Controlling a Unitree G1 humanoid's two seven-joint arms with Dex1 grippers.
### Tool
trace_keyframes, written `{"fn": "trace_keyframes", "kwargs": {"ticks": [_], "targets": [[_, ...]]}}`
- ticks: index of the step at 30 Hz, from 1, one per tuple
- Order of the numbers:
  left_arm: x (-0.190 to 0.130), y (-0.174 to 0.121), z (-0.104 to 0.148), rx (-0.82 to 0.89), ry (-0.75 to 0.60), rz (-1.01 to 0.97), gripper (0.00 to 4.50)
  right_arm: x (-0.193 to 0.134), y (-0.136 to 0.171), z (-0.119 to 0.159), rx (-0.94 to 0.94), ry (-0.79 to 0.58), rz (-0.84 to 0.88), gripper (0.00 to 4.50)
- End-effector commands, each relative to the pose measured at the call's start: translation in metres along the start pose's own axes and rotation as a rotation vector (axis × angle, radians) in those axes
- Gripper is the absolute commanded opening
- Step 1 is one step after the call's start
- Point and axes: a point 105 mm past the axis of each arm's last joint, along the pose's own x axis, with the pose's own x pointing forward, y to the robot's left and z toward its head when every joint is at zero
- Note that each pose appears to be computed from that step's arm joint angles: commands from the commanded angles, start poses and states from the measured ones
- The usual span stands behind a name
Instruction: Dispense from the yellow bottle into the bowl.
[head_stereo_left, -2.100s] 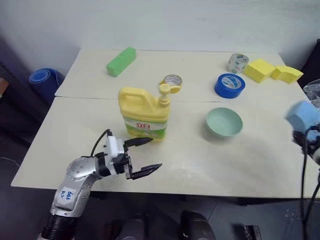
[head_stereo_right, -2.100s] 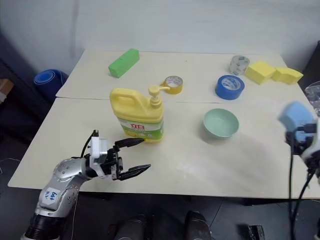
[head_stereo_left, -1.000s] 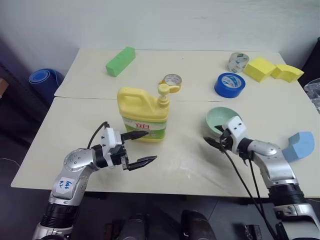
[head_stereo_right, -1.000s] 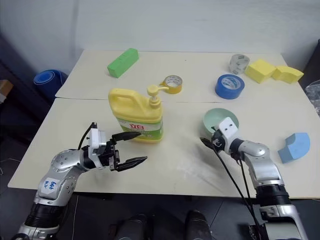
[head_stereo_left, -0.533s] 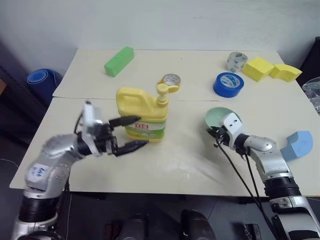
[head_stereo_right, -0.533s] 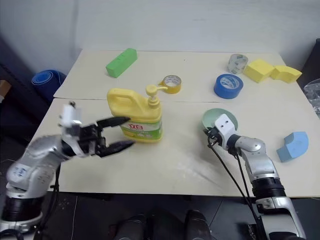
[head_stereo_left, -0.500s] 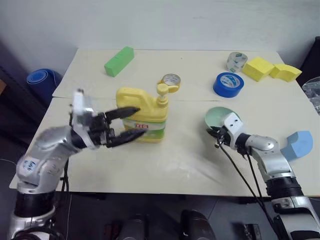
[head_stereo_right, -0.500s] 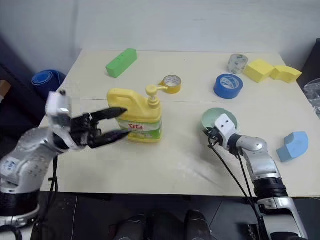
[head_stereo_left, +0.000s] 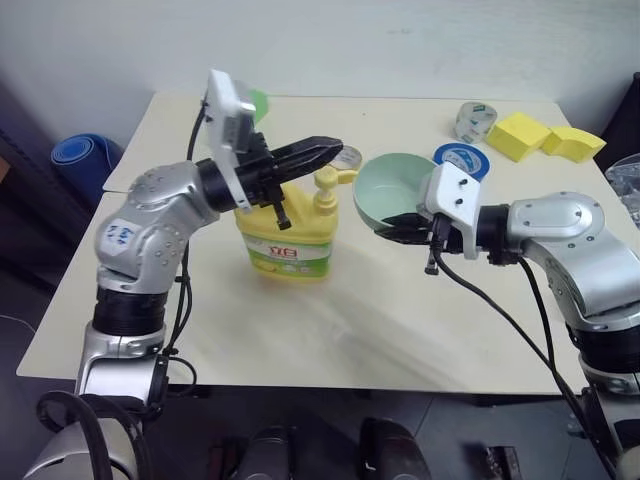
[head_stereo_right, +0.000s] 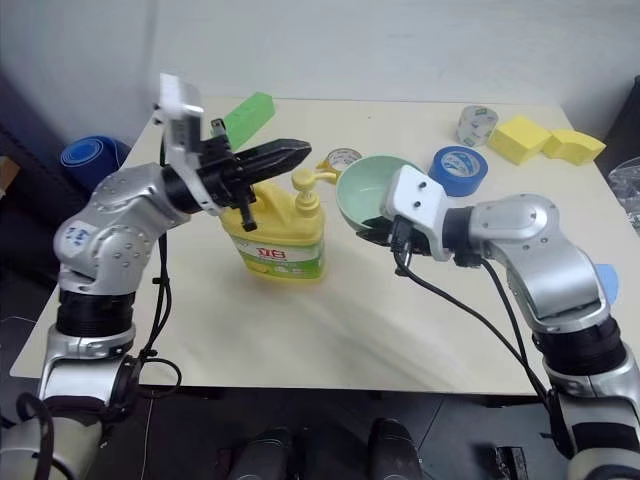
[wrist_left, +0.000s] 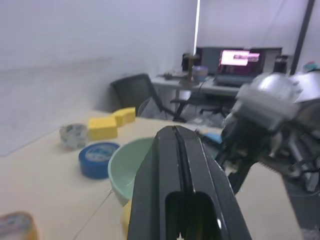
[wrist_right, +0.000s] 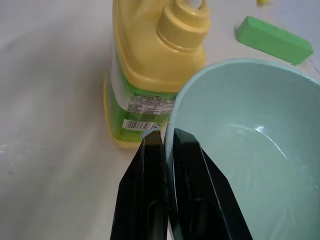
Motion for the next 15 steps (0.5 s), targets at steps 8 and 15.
{"fn": "trace_keyframes", "kwargs": {"ticks": [8,15], "targets": [[0.008,0.001,-0.017,0.021,0.094,0.064,0.05,0.004,-0.009,0.031,-0.060,-0.061,-0.015,0.00],[0.005,0.000,-0.041,0.056,0.240,0.071,0.05,0.003,-0.007,0.040,-0.035,-0.096,-0.005,0.00]]}}
